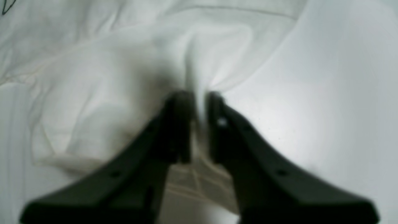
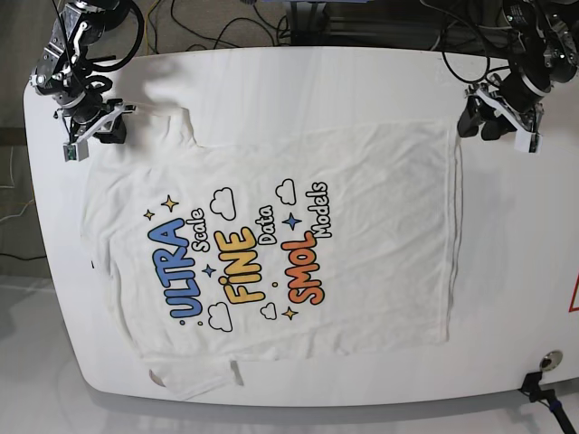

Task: Fold the T-shirt properly
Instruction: 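Grasp the shirt's shoulder edges with both grippers, then drag the grasped shoulders with both grippers, sliding the shirt along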

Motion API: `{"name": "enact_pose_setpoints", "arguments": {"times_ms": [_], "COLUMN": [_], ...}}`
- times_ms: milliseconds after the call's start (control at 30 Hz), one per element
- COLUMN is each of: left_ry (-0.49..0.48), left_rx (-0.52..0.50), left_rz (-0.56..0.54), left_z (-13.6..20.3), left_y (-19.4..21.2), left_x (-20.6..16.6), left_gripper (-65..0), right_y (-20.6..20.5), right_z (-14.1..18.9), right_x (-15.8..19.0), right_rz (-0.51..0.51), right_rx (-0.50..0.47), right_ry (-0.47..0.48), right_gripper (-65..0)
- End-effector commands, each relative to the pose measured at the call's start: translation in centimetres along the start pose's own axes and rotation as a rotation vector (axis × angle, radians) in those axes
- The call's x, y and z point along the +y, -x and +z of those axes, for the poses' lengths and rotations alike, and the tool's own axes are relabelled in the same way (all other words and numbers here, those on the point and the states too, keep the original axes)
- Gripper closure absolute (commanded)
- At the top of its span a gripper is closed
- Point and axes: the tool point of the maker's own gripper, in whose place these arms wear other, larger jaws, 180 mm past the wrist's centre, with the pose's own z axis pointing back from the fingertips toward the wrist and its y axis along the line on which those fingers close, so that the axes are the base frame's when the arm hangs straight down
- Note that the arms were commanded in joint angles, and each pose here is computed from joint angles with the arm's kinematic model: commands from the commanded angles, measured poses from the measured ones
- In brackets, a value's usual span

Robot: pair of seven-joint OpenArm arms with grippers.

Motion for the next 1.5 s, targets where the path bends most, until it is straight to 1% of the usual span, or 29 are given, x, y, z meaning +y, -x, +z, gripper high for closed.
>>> {"name": "enact_pose_setpoints", "arguments": {"times_ms": [0, 33, 167, 267, 300, 333, 500, 700, 900, 1033, 1133, 1167, 1267, 1300, 1367, 1400, 1467], "left_ry": [0.019, 0.017, 0.031, 0.034, 0.031, 0.031, 0.052, 0.064, 0.046, 0.029, 0.021, 0.019, 0.005, 0.043, 0.055, 0.06, 0.071], "left_rx": [-0.038, -0.031, -0.01, 0.009, 0.005, -0.003, -0.007, 0.047, 0.104, 0.11, 0.097, 0.09, 0.067, 0.076, 0.102, 0.103, 0.11], "left_rz": [-0.003, 0.001, 0.017, 0.03, 0.026, 0.032, 0.071, 0.128, 0.162, 0.15, 0.148, 0.148, 0.156, 0.15, 0.14, 0.134, 0.121], "left_z": [0.1, 0.1, -0.2, -0.6, -0.6, -0.9, -2.7, -5.3, -6.8, -7.1, -7.2, -7.0, -7.0, -7.4, -7.7, -7.9, -8.1], "left_y": [-1.3, -1.2, -0.6, -0.2, -0.4, -0.6, -1.0, 0.1, 1.3, 1.2, 0.8, 0.6, 0.4, 0.4, 0.9, 0.8, 0.9], "left_x": [-0.5, -0.5, -0.7, -0.7, -0.7, -0.6, -0.4, 0.1, 0.6, 0.7, 0.8, 0.9, 1.2, 0.1, -0.5, -0.6, -1.1], "left_gripper": [-32.9, -32.6, -33.4, -35.2, -33.6, -33.7, -34.3, -34.1, -33.8, -33.7, -32.7, -31.3, -20.3, -16.1, -4.3, 0.0, 0.0], "right_y": [1.8, 1.8, 1.9, 2.1, 0.9, 1.0, 0.9, 1.0, 1.1, 1.2, 1.0, 1.1, 1.0, -0.1, -0.2, -0.2, -0.3], "right_z": [0.1, 0.1, 0.0, 0.1, 0.2, 0.2, 0.2, 0.1, 0.2, 0.1, 0.1, 0.1, 0.1, 0.0, -0.1, -0.2, 0.0], "right_x": [-0.4, -0.4, -0.3, -0.4, -0.8, -0.8, -0.8, -0.8, -0.8, -0.8, -0.8, -0.8, -0.7, -0.8, -0.7, -0.7, -0.7], "right_rz": [0.025, 0.023, 0.025, 0.02, 0.007, 0.006, 0.001, 0.0, -0.003, -0.004, -0.006, -0.012, -0.005, 0.0, 0.005, 0.01, 0.023], "right_rx": [0.089, 0.088, 0.089, 0.093, 0.047, 0.048, 0.037, 0.039, 0.039, 0.043, 0.036, 0.033, 0.033, -0.011, -0.016, -0.013, -0.016], "right_ry": [0.017, 0.014, 0.011, 0.013, 0.022, 0.02, 0.018, 0.017, 0.017, 0.014, 0.013, 0.011, 0.011, 0.013, 0.011, 0.009, 0.009], "right_gripper": [-2.1, 0.0, 0.0, 0.0, -0.6, -0.6, -0.6, -0.7, -0.7, -0.5, -0.6, -0.6, -0.3, 0.0, 0.0, 0.0, 0.0]}}
